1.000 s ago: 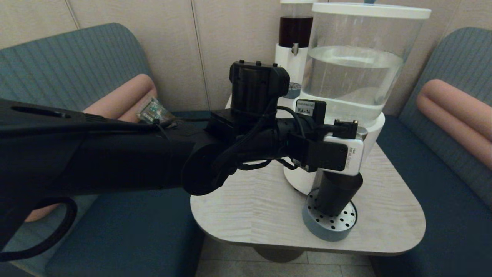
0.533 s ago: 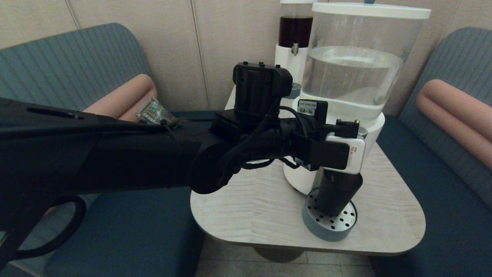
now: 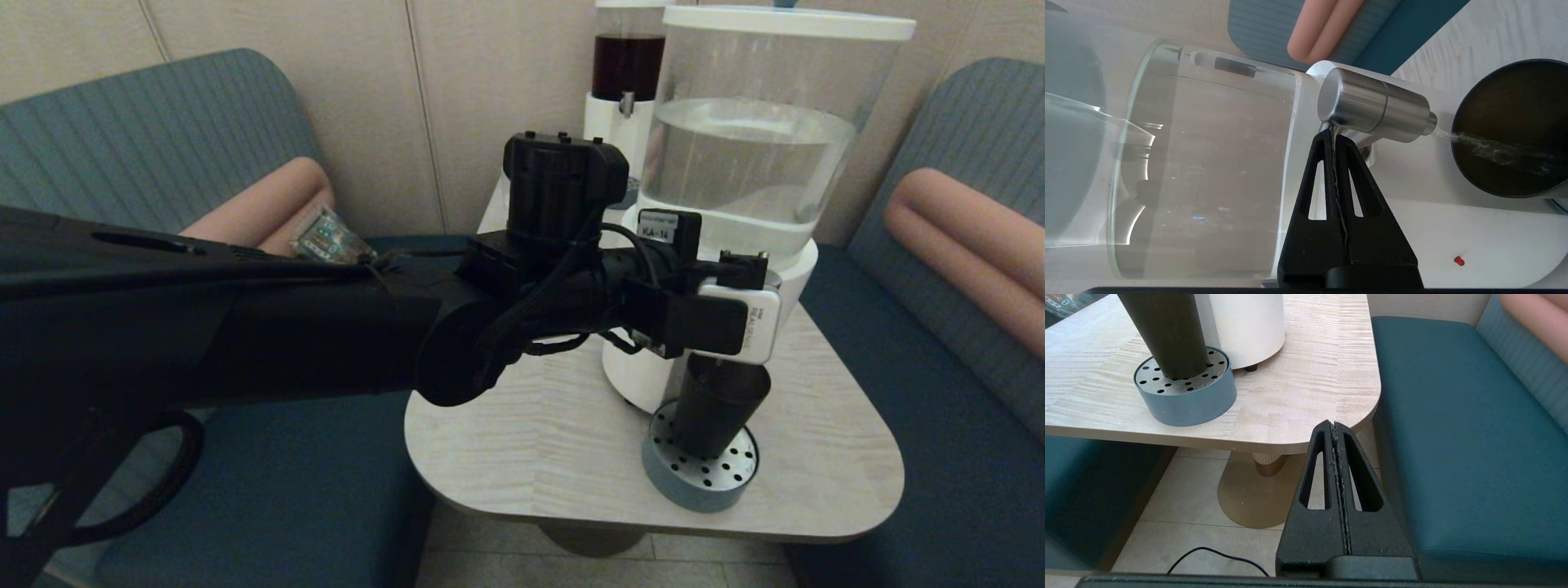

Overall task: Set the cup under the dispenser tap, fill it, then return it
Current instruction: Turn off the faucet

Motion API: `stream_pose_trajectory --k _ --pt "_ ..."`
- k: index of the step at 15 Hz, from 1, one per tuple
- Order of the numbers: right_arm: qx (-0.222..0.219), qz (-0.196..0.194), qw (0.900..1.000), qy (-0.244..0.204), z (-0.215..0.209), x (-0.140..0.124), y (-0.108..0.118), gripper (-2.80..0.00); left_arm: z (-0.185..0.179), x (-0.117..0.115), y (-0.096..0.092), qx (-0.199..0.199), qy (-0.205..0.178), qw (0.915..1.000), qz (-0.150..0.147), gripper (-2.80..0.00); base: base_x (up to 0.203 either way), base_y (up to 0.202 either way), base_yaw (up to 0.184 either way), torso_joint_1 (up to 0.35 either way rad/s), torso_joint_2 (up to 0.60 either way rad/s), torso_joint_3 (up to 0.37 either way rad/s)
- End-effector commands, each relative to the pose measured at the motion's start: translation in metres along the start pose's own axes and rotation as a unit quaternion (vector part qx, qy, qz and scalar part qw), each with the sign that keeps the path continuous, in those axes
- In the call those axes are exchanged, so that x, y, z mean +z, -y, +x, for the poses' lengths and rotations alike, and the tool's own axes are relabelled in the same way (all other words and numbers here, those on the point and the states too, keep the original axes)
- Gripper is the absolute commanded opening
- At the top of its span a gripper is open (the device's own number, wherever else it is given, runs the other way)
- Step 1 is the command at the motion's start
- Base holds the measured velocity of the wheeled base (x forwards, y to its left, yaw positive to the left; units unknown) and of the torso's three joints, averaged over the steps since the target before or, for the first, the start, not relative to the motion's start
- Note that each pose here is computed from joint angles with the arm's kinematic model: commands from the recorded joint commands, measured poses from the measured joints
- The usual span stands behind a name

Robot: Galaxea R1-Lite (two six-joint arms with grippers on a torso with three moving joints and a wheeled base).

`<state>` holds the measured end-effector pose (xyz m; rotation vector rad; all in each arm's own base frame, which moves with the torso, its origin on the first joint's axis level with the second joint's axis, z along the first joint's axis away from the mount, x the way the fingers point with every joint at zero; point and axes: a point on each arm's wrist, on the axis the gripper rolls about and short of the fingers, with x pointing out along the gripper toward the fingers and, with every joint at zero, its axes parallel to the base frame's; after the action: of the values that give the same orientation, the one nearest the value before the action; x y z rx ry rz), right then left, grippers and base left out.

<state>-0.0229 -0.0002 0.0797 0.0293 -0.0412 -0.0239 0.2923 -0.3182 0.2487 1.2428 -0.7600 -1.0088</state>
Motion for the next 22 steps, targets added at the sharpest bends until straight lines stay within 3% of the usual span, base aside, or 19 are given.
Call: stream_pose_trajectory --k 1,14,22 --pt "0.000 0.000 1.000 -0.007 0.001 -0.004 0.000 -2.80 0.001 -0.001 0.000 0.001 0.000 1.0000 0.004 -2.80 0.000 0.000 0.000 0.000 0.00 0.000" --pt "0.000 0.000 1.000 -0.008 0.001 -0.004 0.000 -2.80 0.023 -0.010 0.006 0.005 0.003 1.0000 0.006 -2.80 0.000 0.000 0.000 0.000 0.00 0.000" --pt "0.000 0.000 1.000 -0.007 0.001 -0.004 0.000 -2.80 0.025 -0.009 -0.004 0.009 0.008 0.9999 0.007 -2.80 0.000 0.000 0.000 0.000 0.00 0.000"
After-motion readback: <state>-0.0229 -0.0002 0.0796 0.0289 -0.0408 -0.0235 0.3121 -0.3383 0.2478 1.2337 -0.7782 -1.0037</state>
